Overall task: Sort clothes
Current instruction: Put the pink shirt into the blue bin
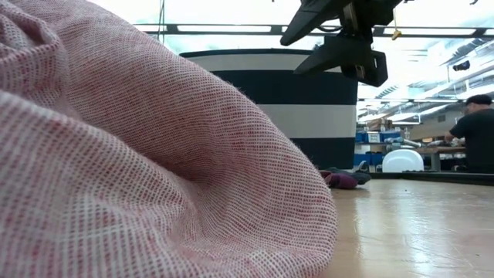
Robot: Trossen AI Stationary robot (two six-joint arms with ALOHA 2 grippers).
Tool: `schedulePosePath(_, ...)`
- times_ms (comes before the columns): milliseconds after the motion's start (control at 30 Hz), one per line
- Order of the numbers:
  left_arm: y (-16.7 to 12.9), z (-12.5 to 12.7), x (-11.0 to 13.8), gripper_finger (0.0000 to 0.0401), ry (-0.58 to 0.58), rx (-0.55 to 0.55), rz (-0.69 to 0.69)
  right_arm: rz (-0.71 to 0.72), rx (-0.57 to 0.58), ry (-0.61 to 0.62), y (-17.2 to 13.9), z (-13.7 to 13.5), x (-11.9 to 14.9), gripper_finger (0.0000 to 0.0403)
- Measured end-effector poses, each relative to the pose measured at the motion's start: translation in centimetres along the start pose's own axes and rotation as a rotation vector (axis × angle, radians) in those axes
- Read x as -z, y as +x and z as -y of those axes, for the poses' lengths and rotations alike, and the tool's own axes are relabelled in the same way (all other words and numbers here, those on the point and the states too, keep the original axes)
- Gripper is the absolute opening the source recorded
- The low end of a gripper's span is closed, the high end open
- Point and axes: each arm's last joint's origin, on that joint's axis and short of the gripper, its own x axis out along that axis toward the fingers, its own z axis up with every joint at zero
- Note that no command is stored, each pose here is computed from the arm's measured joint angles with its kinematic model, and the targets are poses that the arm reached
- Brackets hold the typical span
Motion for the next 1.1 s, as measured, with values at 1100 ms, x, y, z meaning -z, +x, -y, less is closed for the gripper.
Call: schedulePosePath(1100, 11.4, -4.1, 0.7, 0.0007, -0.314, 0.027, 0.075, -0.095, -0.067, 0.01, 0.0, -0.3, 0.3, 0.0169)
